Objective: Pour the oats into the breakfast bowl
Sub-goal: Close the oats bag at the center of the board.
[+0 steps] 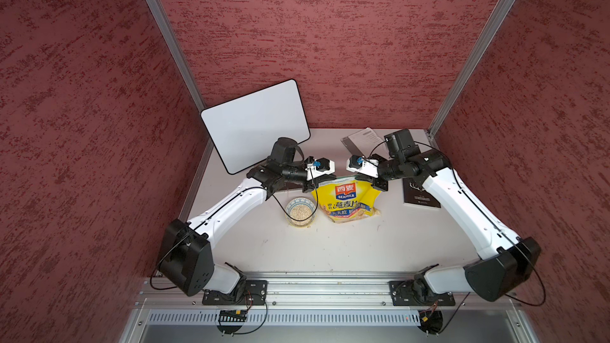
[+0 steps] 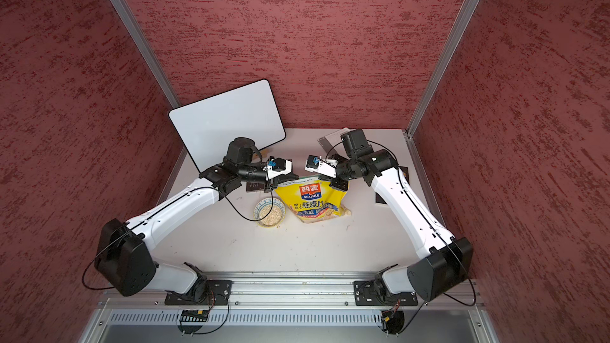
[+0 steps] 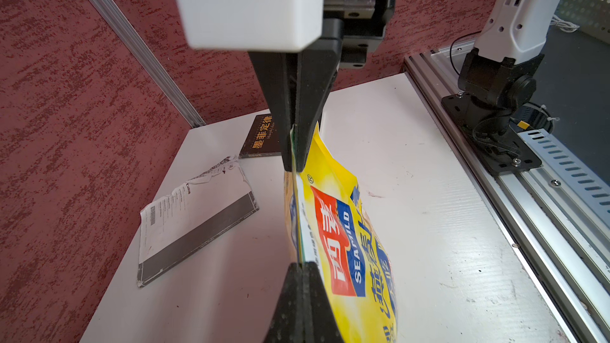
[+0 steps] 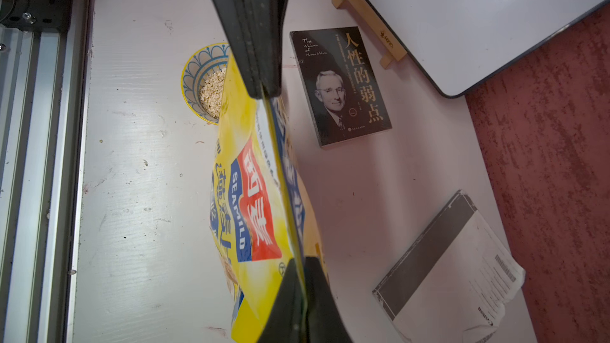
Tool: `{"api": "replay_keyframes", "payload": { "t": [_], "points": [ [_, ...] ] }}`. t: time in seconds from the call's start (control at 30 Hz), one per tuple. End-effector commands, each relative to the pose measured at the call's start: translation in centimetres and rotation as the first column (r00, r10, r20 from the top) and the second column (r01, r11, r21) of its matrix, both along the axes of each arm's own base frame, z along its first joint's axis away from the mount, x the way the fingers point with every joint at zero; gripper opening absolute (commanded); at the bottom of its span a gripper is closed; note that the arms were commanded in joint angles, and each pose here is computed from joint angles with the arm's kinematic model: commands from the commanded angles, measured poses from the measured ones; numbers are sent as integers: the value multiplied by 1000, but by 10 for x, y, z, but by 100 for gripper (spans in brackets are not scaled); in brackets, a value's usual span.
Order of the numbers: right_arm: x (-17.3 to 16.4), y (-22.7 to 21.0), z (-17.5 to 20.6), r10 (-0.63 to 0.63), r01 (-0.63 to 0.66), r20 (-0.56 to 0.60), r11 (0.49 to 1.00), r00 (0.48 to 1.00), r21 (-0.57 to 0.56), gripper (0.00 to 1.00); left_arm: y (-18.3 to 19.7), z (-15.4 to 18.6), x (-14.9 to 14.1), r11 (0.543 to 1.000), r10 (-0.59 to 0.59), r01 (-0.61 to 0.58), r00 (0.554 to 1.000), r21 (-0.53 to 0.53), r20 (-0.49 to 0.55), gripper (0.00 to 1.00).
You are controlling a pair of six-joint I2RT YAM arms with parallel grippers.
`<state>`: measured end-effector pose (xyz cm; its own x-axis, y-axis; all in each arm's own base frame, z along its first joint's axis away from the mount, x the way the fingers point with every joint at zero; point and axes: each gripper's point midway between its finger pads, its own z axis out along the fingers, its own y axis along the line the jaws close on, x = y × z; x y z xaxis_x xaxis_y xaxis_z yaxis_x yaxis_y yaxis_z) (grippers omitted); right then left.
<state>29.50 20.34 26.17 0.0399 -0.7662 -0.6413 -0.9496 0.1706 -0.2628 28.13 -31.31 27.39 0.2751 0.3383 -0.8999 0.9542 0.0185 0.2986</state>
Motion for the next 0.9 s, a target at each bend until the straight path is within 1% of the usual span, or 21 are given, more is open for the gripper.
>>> {"api": "replay_keyframes", "payload": {
  "t": [0.0,0.03,0.07,0.1,0.13,0.17,0.23,0.3,0.33,0.37,0.43,0.5,0.53,0.57,0.6,0.63,0.7,0.77,0.8,0.83,0.87],
  "points": [
    [3,-23,9,-70,71,31,997,997,-24,0,6,19,-7,999,-16,17,999,-39,35,0],
    [3,-24,10,-72,72,29,997,997,-18,0,5,19,-7,999,-17,19,999,-39,37,0],
    [4,-25,11,-80,80,35,997,996,-18,7,6,18,-7,999,-16,17,999,-39,34,0],
    [5,-27,11,-85,86,38,996,996,-21,8,6,18,-6,999,-14,15,999,-39,34,0],
    [4,-28,11,-84,85,38,996,996,-23,1,6,18,-7,999,-16,18,999,-39,34,0],
    [4,-30,12,-88,89,36,996,995,-23,0,5,18,-7,999,-16,17,999,-38,34,0],
    [3,-32,13,-95,95,25,995,995,-20,0,6,19,-7,999,-15,16,999,-38,34,0],
    [5,-37,13,-113,114,28,993,993,-25,7,6,18,-7,999,-15,17,999,-36,31,0],
    [5,-39,14,-119,120,28,992,992,-26,8,6,18,-7,999,-16,18,999,-35,31,0],
    [4,-41,14,-124,125,26,992,992,-28,8,6,18,-7,999,-15,16,999,-34,28,0],
    [2,-42,15,-124,124,21,992,992,-24,0,7,17,-7,999,-14,15,1000,-29,25,0],
    [2,-45,16,-131,132,29,991,991,-25,0,7,17,-7,999,-13,14,1000,-29,25,0],
    [4,-47,15,-141,142,35,990,989,-26,16,7,17,-7,999,-13,14,1000,-30,25,0],
    [4,-48,15,-147,148,40,989,988,-25,21,7,16,-7,1000,-12,13,1000,-29,24,0],
    [4,-49,16,-147,148,42,989,988,-21,14,7,17,-7,999,-13,13,1000,-29,24,0],
    [3,-50,16,-149,150,40,988,988,-22,2,7,17,-7,1000,-12,13,1000,-28,23,0],
    [3,-53,16,-156,156,36,987,987,-21,0,8,16,-7,1000,-11,11,1000,-26,22,0],
    [5,-55,18,-169,170,47,985,985,-18,22,8,16,-6,1000,-9,9,1000,-26,21,0],
    [4,-55,19,-170,171,51,985,984,-16,22,8,16,-7,1000,-10,10,1000,-27,22,0],
    [4,-56,19,-169,170,50,985,984,-17,14,8,17,-6,1000,-9,10,1000,-27,24,0],
    [3,-56,19,-166,167,46,986,985,-14,2,9,17,-7,1000,-9,10,1000,-28,23,0]
  ]
}}
